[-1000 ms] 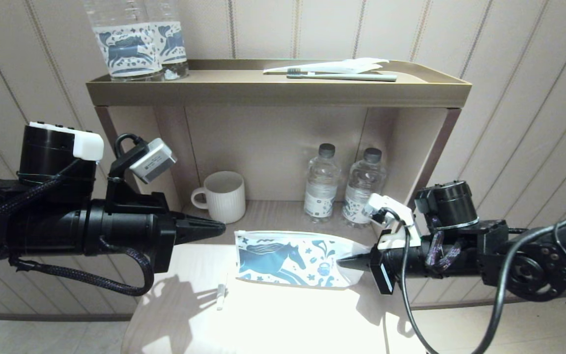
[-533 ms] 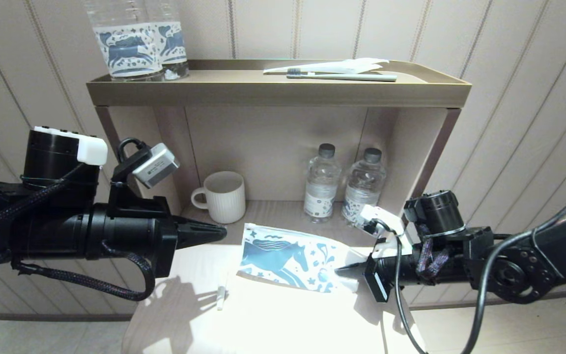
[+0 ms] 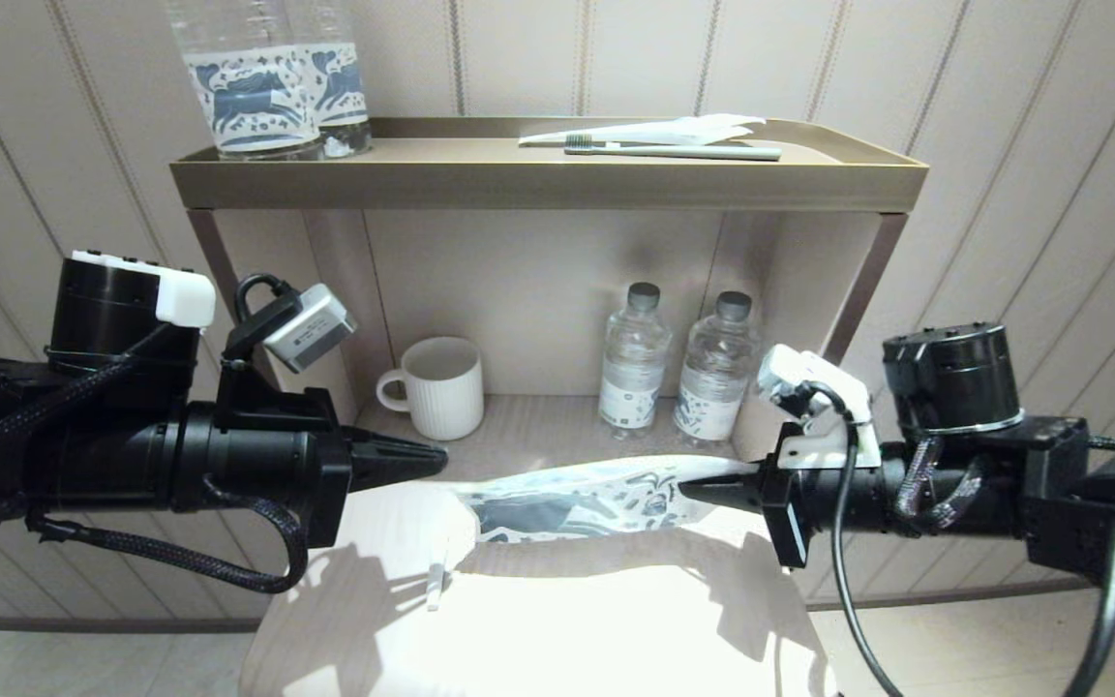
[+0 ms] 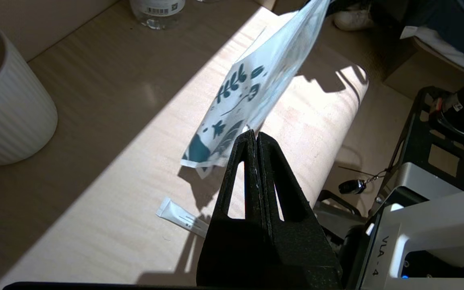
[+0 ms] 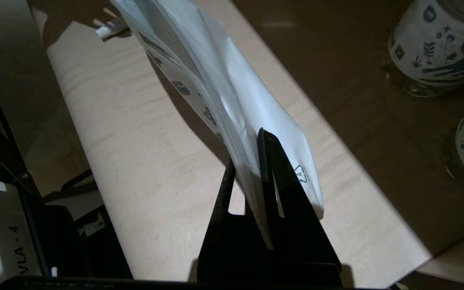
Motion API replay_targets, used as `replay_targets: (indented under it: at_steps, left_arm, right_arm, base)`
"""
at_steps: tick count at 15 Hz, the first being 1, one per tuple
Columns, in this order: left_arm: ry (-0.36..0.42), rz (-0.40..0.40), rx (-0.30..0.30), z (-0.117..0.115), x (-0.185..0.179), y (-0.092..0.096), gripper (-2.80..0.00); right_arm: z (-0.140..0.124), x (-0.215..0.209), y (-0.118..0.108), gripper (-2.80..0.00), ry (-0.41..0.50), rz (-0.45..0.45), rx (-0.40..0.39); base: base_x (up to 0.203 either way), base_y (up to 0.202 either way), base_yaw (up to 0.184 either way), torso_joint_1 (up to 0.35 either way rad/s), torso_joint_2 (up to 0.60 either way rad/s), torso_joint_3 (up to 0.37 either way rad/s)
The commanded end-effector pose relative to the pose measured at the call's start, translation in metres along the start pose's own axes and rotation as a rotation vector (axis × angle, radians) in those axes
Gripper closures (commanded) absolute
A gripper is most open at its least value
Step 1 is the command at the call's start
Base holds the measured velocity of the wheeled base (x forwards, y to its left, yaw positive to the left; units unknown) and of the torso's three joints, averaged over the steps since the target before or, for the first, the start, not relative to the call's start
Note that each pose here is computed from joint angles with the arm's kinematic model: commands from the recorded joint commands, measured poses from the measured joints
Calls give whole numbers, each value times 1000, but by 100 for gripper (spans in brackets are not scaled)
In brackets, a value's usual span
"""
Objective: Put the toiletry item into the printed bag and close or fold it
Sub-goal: Hand it to the other hand
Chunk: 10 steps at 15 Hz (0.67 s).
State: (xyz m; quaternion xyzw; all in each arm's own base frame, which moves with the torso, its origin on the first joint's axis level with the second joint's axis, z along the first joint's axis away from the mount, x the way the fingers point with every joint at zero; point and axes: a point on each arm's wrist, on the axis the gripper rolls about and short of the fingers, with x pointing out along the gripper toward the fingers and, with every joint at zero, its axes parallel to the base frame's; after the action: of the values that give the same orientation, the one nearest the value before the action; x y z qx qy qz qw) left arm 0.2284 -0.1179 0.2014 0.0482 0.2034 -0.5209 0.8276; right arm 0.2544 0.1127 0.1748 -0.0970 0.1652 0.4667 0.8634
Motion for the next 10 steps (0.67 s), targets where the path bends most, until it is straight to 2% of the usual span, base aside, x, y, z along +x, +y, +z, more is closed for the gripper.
replay_targets:
  at_steps: [1,6,10]
  left_arm:
    - [4,-4,-3,-1,1,1,0]
    - [14,4,-12,-4,4,6,0]
    - [-11,63,-21,-1,-8,20,0]
  right_arm:
    - [17,-20,8,0,-70,-17,-35]
    - [27,-30,9,0,-109,-35,-47]
    - [29,-32,5,0,-115,-50,-46]
  base:
    - [0,0,0,0,0,0]
    - [0,0,0,0,0,0]
    - [0,0,0,0,0,0]
